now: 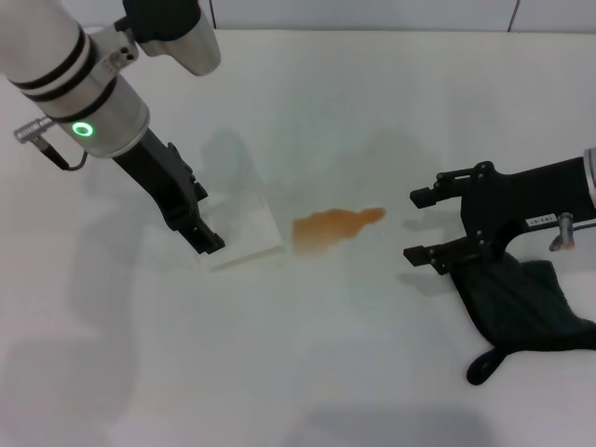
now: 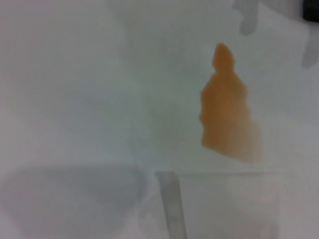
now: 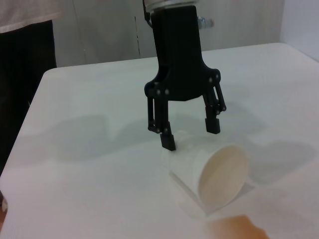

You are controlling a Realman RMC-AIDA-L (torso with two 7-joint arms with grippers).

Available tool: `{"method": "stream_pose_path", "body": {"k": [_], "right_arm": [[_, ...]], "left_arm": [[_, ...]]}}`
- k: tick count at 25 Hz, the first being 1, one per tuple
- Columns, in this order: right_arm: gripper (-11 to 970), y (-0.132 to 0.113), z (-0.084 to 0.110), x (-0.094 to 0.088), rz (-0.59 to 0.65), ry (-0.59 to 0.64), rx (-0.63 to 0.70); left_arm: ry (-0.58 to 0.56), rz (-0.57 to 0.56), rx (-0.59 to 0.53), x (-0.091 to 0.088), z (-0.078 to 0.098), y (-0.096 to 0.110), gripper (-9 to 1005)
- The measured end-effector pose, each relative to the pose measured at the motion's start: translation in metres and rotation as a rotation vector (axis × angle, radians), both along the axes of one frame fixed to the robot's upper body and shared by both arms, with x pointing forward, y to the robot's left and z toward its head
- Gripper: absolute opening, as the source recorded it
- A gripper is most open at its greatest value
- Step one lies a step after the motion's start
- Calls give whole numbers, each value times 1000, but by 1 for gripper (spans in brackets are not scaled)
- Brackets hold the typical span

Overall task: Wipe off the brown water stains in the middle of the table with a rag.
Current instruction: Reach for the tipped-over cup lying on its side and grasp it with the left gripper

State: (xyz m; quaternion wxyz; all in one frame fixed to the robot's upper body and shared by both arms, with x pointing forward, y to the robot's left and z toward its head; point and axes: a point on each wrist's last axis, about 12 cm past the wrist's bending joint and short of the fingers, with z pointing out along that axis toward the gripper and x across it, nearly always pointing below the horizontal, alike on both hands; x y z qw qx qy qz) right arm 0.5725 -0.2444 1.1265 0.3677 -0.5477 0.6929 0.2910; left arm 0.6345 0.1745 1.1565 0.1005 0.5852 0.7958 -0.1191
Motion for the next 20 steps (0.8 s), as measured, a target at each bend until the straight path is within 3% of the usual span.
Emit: {"method": "stream_pose_path", "body": {"k": [20], "right_arm": [[792, 4, -3, -1, 11, 6, -5]], "left_arm": [[-15, -48, 0, -4, -24, -17, 844]]}}
